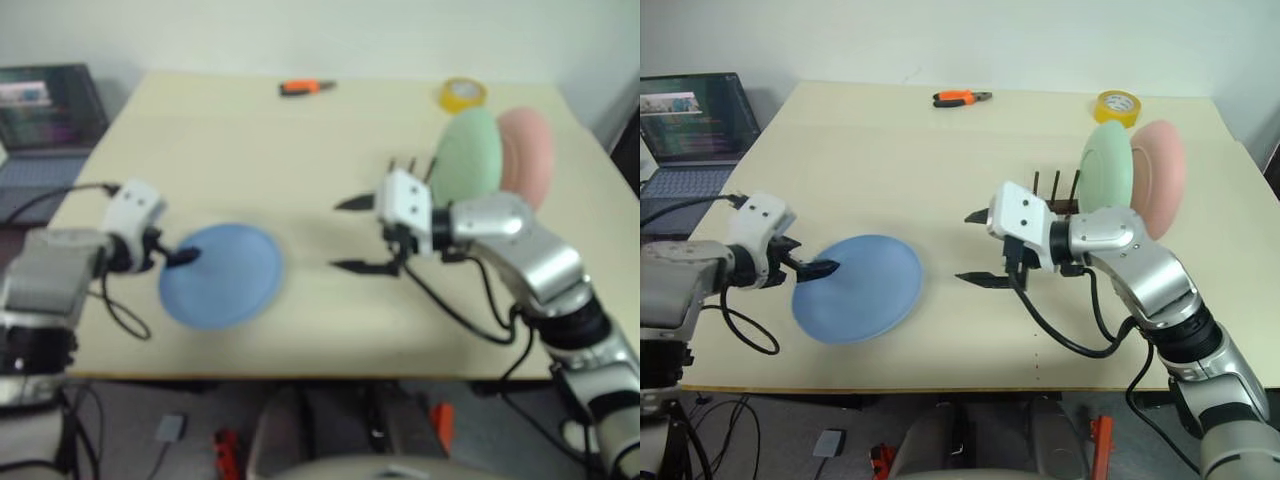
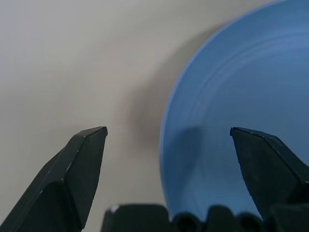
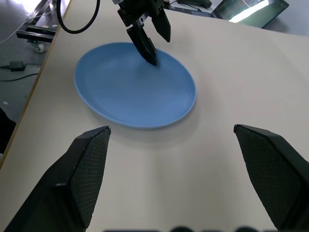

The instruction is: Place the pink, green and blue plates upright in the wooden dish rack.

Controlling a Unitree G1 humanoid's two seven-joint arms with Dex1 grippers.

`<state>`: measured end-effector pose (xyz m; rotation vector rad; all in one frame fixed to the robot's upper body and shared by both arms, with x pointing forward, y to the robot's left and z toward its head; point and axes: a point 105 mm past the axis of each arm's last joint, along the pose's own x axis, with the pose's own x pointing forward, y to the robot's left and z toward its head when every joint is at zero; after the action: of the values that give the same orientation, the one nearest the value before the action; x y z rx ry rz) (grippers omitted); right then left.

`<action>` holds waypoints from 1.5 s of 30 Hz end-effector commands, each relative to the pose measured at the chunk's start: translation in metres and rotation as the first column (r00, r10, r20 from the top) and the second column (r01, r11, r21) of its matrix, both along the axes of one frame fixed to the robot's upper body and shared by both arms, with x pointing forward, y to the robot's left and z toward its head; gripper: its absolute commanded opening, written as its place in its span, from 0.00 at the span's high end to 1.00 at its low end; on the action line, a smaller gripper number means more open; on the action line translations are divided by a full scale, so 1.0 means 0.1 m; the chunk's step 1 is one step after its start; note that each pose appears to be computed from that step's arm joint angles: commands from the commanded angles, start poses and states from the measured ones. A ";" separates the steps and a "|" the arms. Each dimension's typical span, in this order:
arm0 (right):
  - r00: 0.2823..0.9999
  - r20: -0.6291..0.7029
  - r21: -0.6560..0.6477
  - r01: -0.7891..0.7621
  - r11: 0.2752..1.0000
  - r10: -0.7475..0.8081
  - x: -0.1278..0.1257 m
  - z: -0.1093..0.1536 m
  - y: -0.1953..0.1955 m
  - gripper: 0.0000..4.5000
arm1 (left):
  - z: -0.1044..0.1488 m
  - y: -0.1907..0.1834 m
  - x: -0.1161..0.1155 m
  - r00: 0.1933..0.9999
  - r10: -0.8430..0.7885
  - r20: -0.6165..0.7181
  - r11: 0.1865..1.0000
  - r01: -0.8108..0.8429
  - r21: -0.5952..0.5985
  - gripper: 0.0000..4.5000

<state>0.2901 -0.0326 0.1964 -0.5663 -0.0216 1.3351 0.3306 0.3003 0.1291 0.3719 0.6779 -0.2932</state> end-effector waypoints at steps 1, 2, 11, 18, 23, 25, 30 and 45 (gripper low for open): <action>0.999 0.047 0.011 -0.009 1.000 0.009 -0.04 0.08 0.01 0.01 | -0.09 -0.01 0.01 1.000 0.013 0.000 1.000 -0.013 -0.009 0.00; 0.999 0.045 0.011 -0.007 1.000 0.007 -0.04 0.07 0.00 0.01 | -0.11 -0.02 0.00 1.000 0.018 -0.003 1.000 -0.018 -0.022 0.00; 0.999 0.049 -0.004 0.005 1.000 -0.005 0.00 0.05 -0.03 0.00 | -0.28 -0.04 -0.04 0.999 0.034 -0.025 0.997 -0.035 -0.063 0.27; 0.999 0.052 -0.008 -0.001 1.000 0.001 0.01 0.04 -0.02 0.00 | -0.25 -0.06 -0.03 0.999 0.036 -0.009 0.996 -0.037 -0.078 0.81; 0.998 0.058 -0.003 -0.008 1.000 0.008 0.02 0.05 0.01 0.00 | -0.07 -0.10 0.06 0.997 0.037 0.064 0.993 -0.029 -0.118 1.00; 0.998 0.060 0.010 -0.001 1.000 0.000 0.04 0.05 0.01 0.00 | 0.12 -0.22 0.15 0.989 0.028 0.142 0.973 0.006 -0.231 1.00; 0.995 0.101 0.046 0.023 0.999 -0.028 0.10 0.08 0.06 0.00 | 0.53 -0.44 0.35 0.960 0.081 0.267 0.915 0.034 -0.401 1.00; 0.939 0.344 -0.043 0.019 0.999 -0.003 0.24 -0.02 0.67 0.00 | 1.21 -1.09 0.64 0.902 0.087 0.423 0.943 0.062 -0.327 1.00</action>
<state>0.3120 0.0298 0.1815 -0.7945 -0.2031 1.2466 0.4003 0.2006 0.2197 0.0509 0.2792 -0.2746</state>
